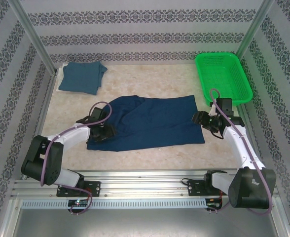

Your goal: Fold and stack the t-shirts

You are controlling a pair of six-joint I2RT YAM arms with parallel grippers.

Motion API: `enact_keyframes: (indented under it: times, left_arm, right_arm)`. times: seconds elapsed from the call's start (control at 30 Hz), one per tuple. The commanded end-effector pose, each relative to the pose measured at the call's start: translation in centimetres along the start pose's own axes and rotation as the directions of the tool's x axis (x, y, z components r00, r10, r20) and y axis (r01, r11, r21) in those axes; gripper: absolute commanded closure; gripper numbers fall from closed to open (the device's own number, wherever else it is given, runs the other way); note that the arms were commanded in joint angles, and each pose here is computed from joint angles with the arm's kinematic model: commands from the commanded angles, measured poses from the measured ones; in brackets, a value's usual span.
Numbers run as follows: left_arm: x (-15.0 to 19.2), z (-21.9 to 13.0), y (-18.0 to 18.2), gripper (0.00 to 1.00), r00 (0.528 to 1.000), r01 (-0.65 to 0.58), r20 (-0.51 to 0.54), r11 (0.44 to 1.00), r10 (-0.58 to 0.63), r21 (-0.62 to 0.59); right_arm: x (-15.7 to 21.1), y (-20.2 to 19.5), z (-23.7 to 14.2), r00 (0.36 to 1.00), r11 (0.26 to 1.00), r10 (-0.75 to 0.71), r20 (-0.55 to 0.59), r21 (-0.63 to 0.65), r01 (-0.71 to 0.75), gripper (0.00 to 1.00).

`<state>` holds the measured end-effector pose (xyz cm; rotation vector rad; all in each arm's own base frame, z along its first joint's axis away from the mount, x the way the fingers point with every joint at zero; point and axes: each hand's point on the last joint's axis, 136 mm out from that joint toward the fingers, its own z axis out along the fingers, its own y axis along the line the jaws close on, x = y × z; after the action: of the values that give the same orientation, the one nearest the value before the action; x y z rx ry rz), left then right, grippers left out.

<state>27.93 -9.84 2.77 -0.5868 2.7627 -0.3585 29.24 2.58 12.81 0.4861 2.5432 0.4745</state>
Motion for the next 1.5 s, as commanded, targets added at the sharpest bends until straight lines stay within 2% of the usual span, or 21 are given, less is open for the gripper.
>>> enact_keyframes:
  times: [0.0, 0.2, 0.3, 0.37, 0.6, 0.93, 1.07, 1.17, 1.2, 1.47]
  left_arm:
    - [-0.8, -0.9, 1.3, 0.34, 0.997, 0.054, 0.059, 0.998, -0.052, -0.024]
    - [-0.7, -0.1, 1.2, 0.35, 0.996, 0.073, 0.048, 0.997, -0.073, -0.006]
    - [-0.6, 0.5, 1.1, 0.41, 0.996, 0.080, 0.038, 0.997, -0.080, 0.003]
    - [-0.8, 0.7, 0.9, 0.49, 0.996, 0.074, 0.044, 0.997, -0.075, 0.011]
    - [-2.1, -0.8, -0.4, 0.65, 0.996, 0.045, 0.077, 0.998, -0.048, 0.041]
    - [-1.8, -0.7, -0.8, 0.71, 0.997, 0.040, 0.061, 0.997, -0.044, 0.068]
    - [-2.1, -0.3, -1.2, 0.81, 0.996, 0.040, 0.070, 0.996, -0.046, 0.085]
    - [-2.1, -0.2, -1.3, 0.98, 0.998, 0.032, 0.060, 0.996, -0.037, 0.084]
    - [-2.1, -0.3, -1.4, 1.00, 0.997, 0.030, 0.062, 0.996, -0.035, 0.087]
    - [-4.2, -1.5, -3.7, 1.00, 0.995, 0.011, 0.101, 0.987, -0.028, 0.161]
  right_arm:
    - [0.4, 0.6, -0.1, 0.999, 0.999, -0.033, -0.006, -0.024, 0.033, 0.37]
    - [0.6, 0.6, 0.3, 0.999, 0.999, -0.031, -0.019, -0.027, 0.030, 0.37]
    - [0.8, 0.4, 0.3, 0.999, 0.999, -0.032, -0.021, -0.015, 0.032, 0.37]
    - [0.8, 0.4, 0.3, 0.999, 0.999, -0.034, -0.021, -0.016, 0.034, 0.37]
    - [1.0, 0.3, 0.3, 0.999, 0.999, -0.036, -0.025, -0.013, 0.035, 0.38]
    - [1.3, 0.1, 0.7, 0.998, 0.999, -0.042, -0.038, -0.007, 0.042, 0.38]
    - [1.4, 0.2, 0.9, 0.998, 0.999, -0.041, -0.044, -0.014, 0.041, 0.39]
    - [1.4, 0.2, 0.8, 0.998, 0.999, -0.040, -0.044, -0.016, 0.039, 0.39]
    - [1.5, 0.2, 0.8, 0.998, 0.999, -0.042, -0.044, -0.016, 0.041, 0.39]
    - [1.3, 0.3, 0.6, 0.998, 0.999, -0.043, -0.036, -0.021, 0.042, 0.39]
